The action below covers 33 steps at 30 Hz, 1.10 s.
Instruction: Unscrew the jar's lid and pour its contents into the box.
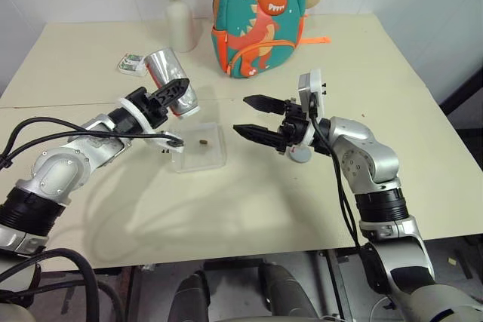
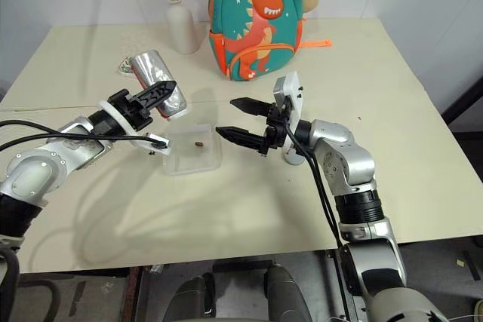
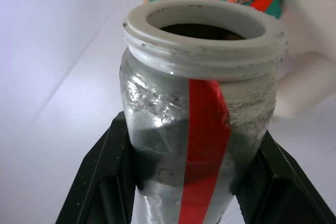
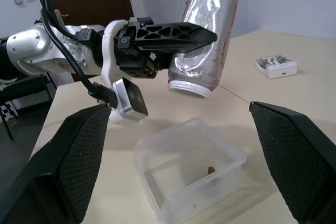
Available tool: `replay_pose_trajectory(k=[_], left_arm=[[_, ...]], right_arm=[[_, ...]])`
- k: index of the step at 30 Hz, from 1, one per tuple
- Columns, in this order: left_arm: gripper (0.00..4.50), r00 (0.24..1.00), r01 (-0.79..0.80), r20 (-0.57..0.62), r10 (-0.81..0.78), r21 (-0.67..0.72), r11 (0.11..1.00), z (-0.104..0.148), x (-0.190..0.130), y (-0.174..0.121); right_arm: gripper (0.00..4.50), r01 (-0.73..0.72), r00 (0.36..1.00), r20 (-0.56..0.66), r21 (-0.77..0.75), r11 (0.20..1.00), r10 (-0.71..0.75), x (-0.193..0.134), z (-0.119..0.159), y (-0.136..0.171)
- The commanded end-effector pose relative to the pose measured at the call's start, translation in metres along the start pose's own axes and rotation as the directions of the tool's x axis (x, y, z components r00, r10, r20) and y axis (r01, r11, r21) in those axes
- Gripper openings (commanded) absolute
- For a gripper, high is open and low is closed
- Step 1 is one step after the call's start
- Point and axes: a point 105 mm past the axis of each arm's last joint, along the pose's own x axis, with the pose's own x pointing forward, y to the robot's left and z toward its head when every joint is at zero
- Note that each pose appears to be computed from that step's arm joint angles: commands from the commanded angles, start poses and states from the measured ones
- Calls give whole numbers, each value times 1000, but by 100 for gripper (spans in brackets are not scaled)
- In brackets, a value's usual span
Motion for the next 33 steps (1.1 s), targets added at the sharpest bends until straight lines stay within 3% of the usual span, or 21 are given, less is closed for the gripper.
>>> replay_pose_trajectory(k=[1, 3, 4, 6, 7, 9, 11, 13, 16, 21, 25, 33], left_arm=[[200, 998, -40, -45, 39, -24, 999, -22, -9, 19], [200, 998, -39, -52, 36, -52, 998, -26, -14, 21], [200, 996, -57, -83, 46, -132, 990, -31, -15, 24], [200, 990, -61, -139, -6, -466, 883, -35, -20, 17], [200, 987, -57, -150, -52, -640, 767, -33, -22, 9], [200, 978, -70, -162, -130, -847, 527, -32, -28, -3], [200, 957, -137, -193, -216, -959, 248, -39, -34, -17], [200, 929, -244, -225, -294, -969, -29, -48, -41, -34], [200, 863, -428, -289, -415, -855, -293, -63, -56, -64], [200, 790, -579, -330, -516, -678, -453, -69, -72, -101], [200, 755, -617, -310, -578, -633, -467, -59, -74, -134], [200, 781, -598, -289, -554, -602, -529, -38, -74, -157]], right_arm=[[447, -15, 999, 46, -21, 1000, 16, 0, 10, 3], [447, -13, 999, 46, -19, 1000, 14, -1, 10, 2], [447, -13, 999, 45, -18, 1000, 14, -1, 9, 1], [447, -17, 999, 37, -15, 1000, 17, -1, 8, 2], [447, -19, 999, 34, -15, 1000, 19, -1, 7, 2], [447, -21, 999, 31, -16, 1000, 21, -2, 7, 2], [447, -25, 999, 27, -19, 1000, 26, -2, 8, 2], [447, -35, 999, 16, -25, 999, 35, -3, 9, 3], [447, -54, 999, -11, -48, 997, 53, -5, 10, 3], [447, -88, 992, -98, -134, 987, 75, -11, 9, 1], [447, -96, 990, -119, -166, 981, 77, -12, 11, -2], [447, -113, 988, -128, -196, 974, 89, -8, 13, -1]])
